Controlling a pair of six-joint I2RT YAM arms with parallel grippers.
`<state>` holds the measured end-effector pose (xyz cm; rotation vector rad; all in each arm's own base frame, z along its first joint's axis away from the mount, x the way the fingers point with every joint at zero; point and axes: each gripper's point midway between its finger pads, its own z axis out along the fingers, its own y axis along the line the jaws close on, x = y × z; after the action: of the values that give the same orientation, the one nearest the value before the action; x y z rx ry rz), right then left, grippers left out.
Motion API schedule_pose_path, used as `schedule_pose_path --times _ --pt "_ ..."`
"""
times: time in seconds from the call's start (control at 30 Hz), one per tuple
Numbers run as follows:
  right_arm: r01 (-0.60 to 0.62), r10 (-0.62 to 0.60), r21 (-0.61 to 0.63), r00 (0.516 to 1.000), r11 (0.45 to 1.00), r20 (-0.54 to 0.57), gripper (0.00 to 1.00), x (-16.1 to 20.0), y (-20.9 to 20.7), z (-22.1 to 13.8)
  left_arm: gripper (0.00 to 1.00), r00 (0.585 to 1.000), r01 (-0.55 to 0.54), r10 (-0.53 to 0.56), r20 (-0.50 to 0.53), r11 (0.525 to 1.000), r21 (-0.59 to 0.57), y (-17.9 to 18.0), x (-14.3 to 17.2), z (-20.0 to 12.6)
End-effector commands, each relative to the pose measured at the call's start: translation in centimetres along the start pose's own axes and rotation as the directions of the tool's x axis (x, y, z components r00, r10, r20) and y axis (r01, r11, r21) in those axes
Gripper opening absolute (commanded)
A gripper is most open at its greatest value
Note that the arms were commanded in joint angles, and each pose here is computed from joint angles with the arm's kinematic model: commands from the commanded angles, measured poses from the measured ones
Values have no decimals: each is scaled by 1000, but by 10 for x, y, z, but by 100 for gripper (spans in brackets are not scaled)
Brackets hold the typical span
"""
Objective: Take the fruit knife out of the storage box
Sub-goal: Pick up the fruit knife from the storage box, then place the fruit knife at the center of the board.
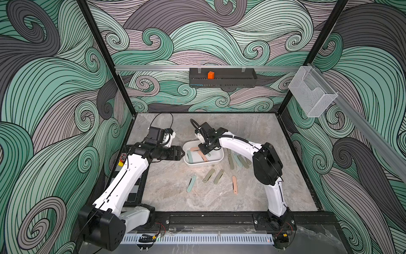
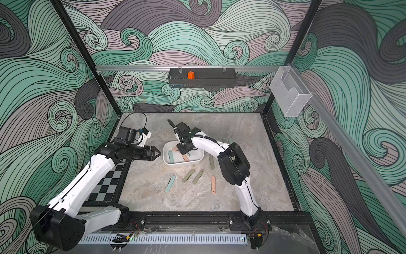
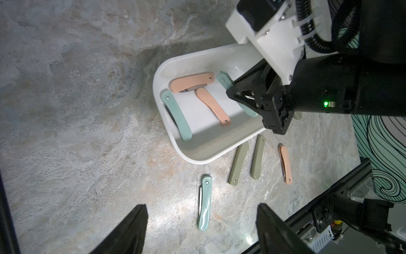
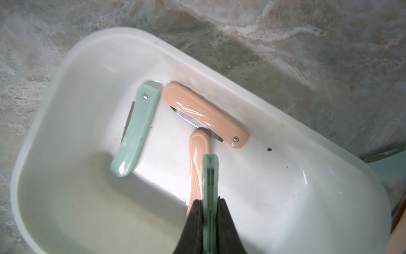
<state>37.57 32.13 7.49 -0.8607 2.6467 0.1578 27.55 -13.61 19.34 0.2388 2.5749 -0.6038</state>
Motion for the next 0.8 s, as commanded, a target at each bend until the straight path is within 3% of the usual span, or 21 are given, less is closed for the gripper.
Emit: schedule_pose_path --times 0.0,0.43,0.6,0.77 --pt "-12 12 18 1000 1000 28 9 -2 -14 -22 78 998 -42 41 39 999 9 -16 -19 -1" --pt "-225 214 71 968 972 134 10 -18 -115 -66 78 990 -141 140 37 989 36 -63 -66 33" --pt "-310 299 78 945 947 135 12 -25 -163 -58 78 988 -156 155 21 986 58 -77 -77 55" --pt "-437 434 -8 891 899 131 11 -30 -213 -35 77 986 -167 166 14 983 72 -86 -88 82"
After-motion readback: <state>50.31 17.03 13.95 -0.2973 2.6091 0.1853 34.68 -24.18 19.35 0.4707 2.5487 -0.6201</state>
